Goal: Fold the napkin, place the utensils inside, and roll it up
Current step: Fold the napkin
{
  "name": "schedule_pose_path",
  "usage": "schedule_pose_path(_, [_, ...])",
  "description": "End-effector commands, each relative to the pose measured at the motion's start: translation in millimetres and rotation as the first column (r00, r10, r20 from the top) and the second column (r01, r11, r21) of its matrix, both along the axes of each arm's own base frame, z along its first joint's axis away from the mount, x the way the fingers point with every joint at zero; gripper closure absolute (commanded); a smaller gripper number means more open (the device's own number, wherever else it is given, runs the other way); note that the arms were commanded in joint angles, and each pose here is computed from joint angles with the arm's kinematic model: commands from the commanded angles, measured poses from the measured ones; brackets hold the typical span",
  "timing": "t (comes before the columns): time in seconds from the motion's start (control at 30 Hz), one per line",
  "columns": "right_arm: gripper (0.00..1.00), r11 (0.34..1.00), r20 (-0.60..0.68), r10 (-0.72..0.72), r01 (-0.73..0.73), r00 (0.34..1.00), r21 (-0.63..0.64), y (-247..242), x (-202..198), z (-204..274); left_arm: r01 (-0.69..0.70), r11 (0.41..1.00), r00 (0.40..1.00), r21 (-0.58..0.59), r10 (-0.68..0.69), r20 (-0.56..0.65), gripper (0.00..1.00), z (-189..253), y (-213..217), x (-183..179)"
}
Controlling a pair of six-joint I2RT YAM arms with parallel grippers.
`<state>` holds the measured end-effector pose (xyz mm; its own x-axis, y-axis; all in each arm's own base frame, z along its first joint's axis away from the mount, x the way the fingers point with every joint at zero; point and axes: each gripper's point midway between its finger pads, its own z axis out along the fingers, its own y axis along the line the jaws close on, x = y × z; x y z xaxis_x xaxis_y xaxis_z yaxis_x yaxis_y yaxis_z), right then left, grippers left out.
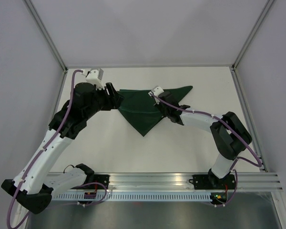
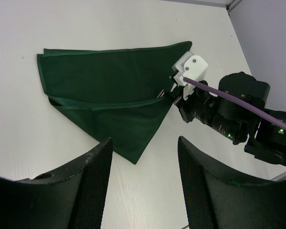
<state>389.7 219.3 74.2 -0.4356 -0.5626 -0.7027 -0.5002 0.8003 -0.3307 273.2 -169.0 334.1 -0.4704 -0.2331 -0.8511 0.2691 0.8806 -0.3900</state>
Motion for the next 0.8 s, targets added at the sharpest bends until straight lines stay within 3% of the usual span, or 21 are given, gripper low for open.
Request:
schedule_pose_path(0.0, [0.99, 1.000, -0.003, -0.014, 0.014, 1.000, 0.006, -3, 4, -3, 0.017, 0.999, 1.000, -0.052, -0.016, 0.016, 0.38, 5, -9, 4])
schedule_pose_path(0.77, [0.99, 1.000, -0.014, -0.025, 0.025, 1.000, 0.002, 4, 22, -8, 0.030, 0.998, 0.999, -0.050, -0.030, -0.016, 0.38, -17, -15, 6])
